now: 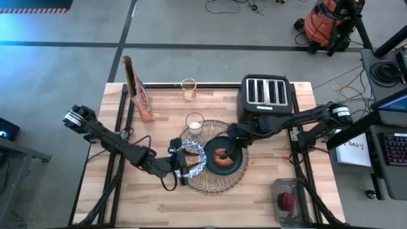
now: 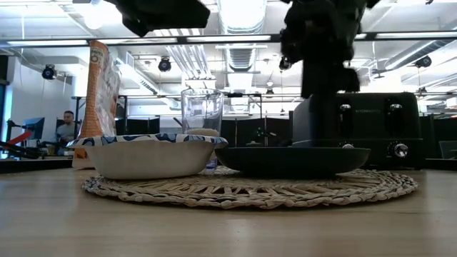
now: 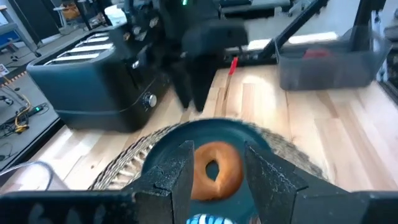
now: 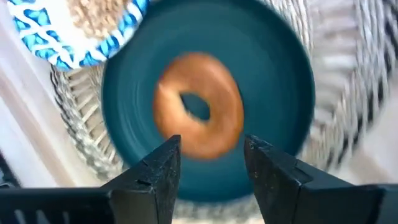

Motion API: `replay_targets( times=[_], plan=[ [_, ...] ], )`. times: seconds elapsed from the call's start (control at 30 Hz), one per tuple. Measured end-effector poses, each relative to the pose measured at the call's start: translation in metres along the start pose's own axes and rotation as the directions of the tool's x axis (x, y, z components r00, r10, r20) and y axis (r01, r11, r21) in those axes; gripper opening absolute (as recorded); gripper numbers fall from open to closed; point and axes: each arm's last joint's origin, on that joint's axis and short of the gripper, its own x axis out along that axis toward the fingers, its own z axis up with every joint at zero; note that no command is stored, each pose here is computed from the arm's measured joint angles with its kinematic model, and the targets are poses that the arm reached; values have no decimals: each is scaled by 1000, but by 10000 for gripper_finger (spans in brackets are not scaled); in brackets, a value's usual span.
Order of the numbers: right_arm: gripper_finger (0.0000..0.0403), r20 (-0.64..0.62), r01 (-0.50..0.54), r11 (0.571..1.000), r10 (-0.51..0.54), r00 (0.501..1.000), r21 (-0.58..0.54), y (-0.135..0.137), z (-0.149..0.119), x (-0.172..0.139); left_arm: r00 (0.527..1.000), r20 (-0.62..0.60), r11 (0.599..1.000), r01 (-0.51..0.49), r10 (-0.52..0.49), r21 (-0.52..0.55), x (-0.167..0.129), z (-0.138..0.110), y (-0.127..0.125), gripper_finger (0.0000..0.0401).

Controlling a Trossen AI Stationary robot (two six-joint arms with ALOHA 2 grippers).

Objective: Arrange a breakfast setting
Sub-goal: Put the red apple on the brown placemat to the right of the cup of milk

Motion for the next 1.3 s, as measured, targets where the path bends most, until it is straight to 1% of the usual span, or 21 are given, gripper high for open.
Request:
replay_targets(
  times=[0.13,0.27,0.4,0.53,0.6,0.67,0.87,0.97,1.0,1.07,1.13,1.3],
  plan=[
    [156,-131,73,992,-59,990,99,11,-17,-12,999,-41,1000,0,1,14,-6,0,5,123],
    [153,-235,147,972,-102,967,183,28,-44,-20,997,-74,999,-2,4,37,-8,-3,7,123],
    [158,-307,192,940,-101,947,283,47,-75,-25,997,-75,999,-1,4,45,-9,-2,8,123],
    [176,-387,239,893,-80,918,382,63,-109,-29,998,-67,997,3,2,73,-11,0,9,123],
    [189,-434,276,863,-74,898,423,70,-126,-31,998,-63,996,9,-4,85,-12,2,10,123],
    [202,-463,320,822,-78,883,471,75,-143,-35,998,-62,995,16,-11,94,-13,2,10,123],
    [232,-501,434,673,-109,859,598,84,-186,-44,999,-50,991,19,-13,131,-15,6,12,123],
    [243,-516,479,606,-129,847,635,85,-206,-48,999,-42,988,20,-14,151,-17,8,14,123],
    [245,-521,492,589,-136,842,641,85,-212,-50,999,-42,988,23,-16,155,-17,8,14,123],
    [251,-546,513,593,-142,825,621,84,-221,-52,998,-44,986,39,-33,162,-17,8,13,123],
    [254,-571,546,583,-164,804,601,83,-227,-48,998,-47,985,56,-49,162,-17,8,13,123],
    [260,-567,583,563,-230,791,586,73,-232,-32,996,-58,983,81,-72,166,-16,6,11,123]
  ],
)
